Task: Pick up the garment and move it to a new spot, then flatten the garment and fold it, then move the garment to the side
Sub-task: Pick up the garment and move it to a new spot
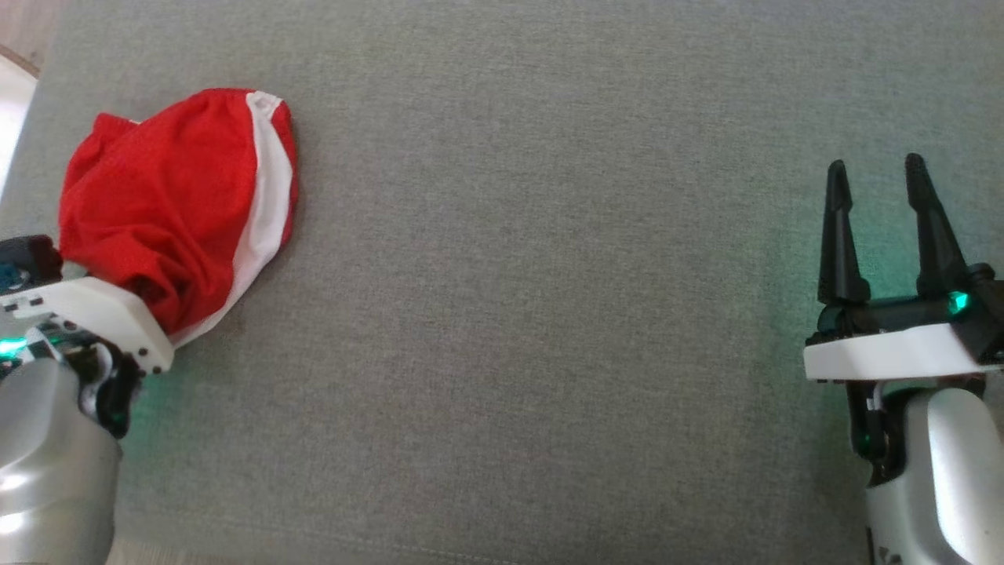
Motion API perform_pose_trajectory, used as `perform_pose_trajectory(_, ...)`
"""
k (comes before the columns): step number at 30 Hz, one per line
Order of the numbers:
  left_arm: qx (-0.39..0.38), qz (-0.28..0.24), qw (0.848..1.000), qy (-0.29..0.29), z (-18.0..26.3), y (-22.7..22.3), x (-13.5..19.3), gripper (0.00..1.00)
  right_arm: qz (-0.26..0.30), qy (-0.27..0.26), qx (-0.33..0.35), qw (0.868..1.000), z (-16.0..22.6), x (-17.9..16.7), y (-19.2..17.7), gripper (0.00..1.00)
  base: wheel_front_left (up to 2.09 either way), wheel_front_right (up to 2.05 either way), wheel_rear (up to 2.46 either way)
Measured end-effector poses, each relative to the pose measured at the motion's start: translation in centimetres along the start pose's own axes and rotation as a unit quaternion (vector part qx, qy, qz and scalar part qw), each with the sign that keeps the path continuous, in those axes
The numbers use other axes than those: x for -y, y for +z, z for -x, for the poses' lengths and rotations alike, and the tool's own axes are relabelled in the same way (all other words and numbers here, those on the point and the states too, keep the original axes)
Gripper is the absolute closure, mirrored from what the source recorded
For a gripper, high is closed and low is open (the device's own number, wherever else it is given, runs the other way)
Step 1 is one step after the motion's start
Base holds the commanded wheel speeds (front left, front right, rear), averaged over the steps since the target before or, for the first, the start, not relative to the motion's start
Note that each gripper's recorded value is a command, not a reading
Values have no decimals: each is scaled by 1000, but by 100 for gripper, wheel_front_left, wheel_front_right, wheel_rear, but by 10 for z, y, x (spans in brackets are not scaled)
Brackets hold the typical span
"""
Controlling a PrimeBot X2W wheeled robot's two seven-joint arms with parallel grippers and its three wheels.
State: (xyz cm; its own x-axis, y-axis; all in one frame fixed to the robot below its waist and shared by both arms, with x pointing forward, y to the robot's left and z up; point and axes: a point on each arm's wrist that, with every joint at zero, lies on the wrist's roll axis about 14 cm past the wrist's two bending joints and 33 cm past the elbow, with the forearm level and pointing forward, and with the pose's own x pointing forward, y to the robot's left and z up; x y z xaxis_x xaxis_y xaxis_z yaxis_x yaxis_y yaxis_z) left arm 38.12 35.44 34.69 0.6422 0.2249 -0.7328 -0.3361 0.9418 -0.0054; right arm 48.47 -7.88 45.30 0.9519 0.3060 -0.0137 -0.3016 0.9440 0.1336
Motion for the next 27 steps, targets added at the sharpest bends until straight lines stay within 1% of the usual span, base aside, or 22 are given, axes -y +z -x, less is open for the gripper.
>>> perform_pose_trajectory(1, 0, 0, 1000, -3, -2, 2, 2, 0, 1, -1, -2, 1000, 1, 1, -1, 0, 0, 0, 0)
perform_pose_trajectory(3, 8, -6, 1000, -6, -2, 7, 2, 100, 4, -3, -1, 1000, 2, 2, 1, 0, 0, 0, 0)
perform_pose_trajectory(5, 33, -3, 999, -12, 0, 15, 5, 100, 6, -5, 4, 1000, 4, 4, 6, 0, 0, 0, 0)
perform_pose_trajectory(7, 74, 4, 997, -16, 4, 31, 5, 100, 9, -7, 8, 1000, 7, 4, 11, 0, 0, 0, 0)
perform_pose_trajectory(9, 131, 7, 991, -18, 12, 55, 2, 100, 8, -9, 12, 1000, 11, 4, 15, 0, 0, 0, 0)
perform_pose_trajectory(11, 190, 9, 982, -24, 23, 80, 2, 100, 2, -11, 21, 1000, 16, 4, 22, 0, 0, 0, 0)
perform_pose_trajectory(13, 248, 15, 968, -39, 36, 106, 9, 100, -2, -13, 29, 999, 20, 4, 29, 0, 0, 0, 0)
perform_pose_trajectory(17, 351, 18, 933, -84, 71, 154, 34, 100, -7, -19, 45, 999, 32, 6, 42, 0, 0, 0, 0)
perform_pose_trajectory(18, 395, 19, 913, -105, 92, 176, 45, 100, -10, -23, 50, 998, 40, 7, 47, 0, 0, 0, 0)
perform_pose_trajectory(22, 461, 14, 876, -139, 133, 203, 60, 100, -17, -34, 53, 998, 58, 10, 51, 0, 0, 0, 0)
perform_pose_trajectory(24, 481, 4, 861, -162, 149, 210, 76, 100, -18, -38, 62, 997, 64, 12, 56, 0, 0, 0, 0)
perform_pose_trajectory(27, 479, -27, 853, -205, 161, 208, 114, 100, -21, -49, 68, 996, 71, 18, 61, 0, 0, 0, 0)
